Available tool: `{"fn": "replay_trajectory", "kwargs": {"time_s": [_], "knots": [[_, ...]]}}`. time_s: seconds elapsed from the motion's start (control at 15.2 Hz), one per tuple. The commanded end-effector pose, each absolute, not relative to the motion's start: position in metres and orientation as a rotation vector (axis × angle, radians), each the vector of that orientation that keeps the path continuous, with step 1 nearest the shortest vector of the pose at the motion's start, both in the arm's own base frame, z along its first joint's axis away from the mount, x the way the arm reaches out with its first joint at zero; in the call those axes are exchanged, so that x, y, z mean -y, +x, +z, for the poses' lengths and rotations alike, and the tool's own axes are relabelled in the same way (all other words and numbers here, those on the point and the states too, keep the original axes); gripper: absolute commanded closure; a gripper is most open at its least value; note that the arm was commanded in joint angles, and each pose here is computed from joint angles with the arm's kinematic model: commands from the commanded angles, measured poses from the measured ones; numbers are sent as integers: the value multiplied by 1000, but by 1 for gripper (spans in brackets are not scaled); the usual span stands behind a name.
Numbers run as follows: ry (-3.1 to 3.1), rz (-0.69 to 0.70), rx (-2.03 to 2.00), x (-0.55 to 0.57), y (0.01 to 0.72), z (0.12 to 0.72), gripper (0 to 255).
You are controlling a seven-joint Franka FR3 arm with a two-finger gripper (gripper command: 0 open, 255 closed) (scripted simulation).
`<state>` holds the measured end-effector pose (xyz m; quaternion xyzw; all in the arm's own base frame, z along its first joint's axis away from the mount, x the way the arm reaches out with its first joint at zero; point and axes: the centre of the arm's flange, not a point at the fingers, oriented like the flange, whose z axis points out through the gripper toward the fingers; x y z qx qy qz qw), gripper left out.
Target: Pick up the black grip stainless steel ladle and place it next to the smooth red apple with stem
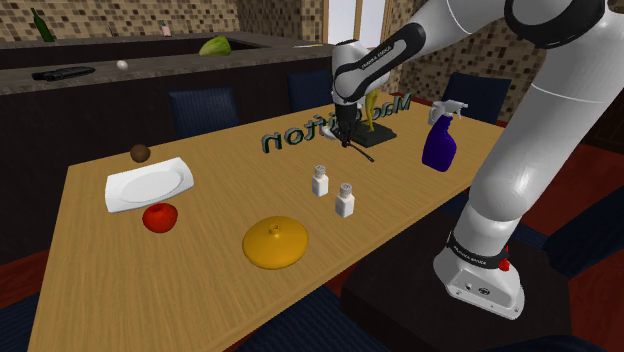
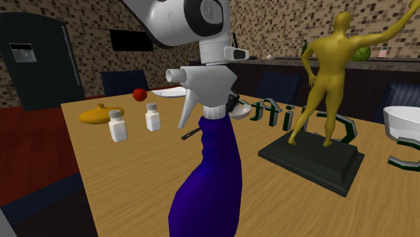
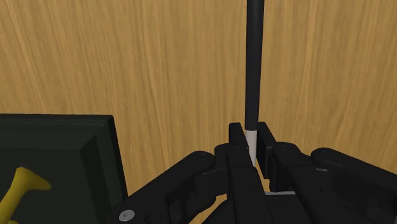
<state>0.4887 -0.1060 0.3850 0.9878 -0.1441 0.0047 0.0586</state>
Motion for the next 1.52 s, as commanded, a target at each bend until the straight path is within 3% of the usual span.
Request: {"fn": "replay_trajectory", "kwargs": {"time_s": [0.0, 1.12, 1.45], "knots": [[2993, 13, 437, 104, 490, 395, 255], [2993, 13, 437, 104, 490, 480, 255], [2993, 13, 437, 38, 489, 480, 255]]}}
